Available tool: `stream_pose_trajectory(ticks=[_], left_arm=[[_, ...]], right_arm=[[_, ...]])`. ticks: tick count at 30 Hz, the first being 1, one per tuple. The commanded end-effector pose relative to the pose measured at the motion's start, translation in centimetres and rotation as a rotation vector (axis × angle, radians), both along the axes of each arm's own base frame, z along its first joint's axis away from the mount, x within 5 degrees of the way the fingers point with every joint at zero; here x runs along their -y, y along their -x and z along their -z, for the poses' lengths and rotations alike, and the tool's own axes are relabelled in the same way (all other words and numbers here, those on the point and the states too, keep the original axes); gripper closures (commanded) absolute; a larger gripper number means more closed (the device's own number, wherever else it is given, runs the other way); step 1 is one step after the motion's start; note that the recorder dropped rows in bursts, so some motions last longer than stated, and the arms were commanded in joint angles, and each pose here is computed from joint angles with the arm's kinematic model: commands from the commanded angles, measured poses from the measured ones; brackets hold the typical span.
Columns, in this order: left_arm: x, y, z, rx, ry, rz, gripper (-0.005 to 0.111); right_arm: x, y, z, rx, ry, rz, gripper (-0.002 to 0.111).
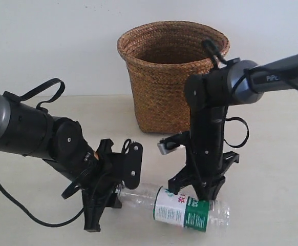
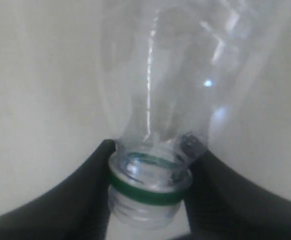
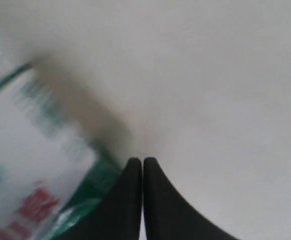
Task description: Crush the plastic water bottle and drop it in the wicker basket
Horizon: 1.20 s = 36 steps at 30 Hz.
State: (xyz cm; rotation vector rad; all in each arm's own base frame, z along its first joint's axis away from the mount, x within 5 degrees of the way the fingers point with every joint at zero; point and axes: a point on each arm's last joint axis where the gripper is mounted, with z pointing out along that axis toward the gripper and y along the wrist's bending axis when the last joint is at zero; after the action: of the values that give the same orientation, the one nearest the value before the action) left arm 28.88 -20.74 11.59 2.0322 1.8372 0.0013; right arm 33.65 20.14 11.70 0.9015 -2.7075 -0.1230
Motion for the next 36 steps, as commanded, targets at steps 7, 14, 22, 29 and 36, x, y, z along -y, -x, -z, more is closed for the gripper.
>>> stream_pose_trajectory(ticks=[7,14,22,29,36], left_arm=[[0.4,-1.7,-0.6,0.102,0.147,-0.223,0.103],[0.4,-1.7,-0.7,0.099,0.156,-0.240,0.103],[0.5,-1.9,-0.9,0.100,0.168,-0.256,0.103],[0.4,-1.4,-0.6,0.045,0.139,-0.247,0.103],[0.3,-1.2,-0.2,0.016,0.117,-0.232,0.103]], right_arm=[[1.4,-2.7,-8.7,0.513,0.036,-0.008,0.108],[1.3,-0.4,-12.0,0.468,-0.093,0.000,0.108],[1.6,2.3,-6.6,0.454,-0.209,0.025,0.108],[2.0,2.2,-4.8,0.570,-0.231,0.031,0.108],[1.6,1.4,-5.3,0.649,-0.268,0.044,0.108]])
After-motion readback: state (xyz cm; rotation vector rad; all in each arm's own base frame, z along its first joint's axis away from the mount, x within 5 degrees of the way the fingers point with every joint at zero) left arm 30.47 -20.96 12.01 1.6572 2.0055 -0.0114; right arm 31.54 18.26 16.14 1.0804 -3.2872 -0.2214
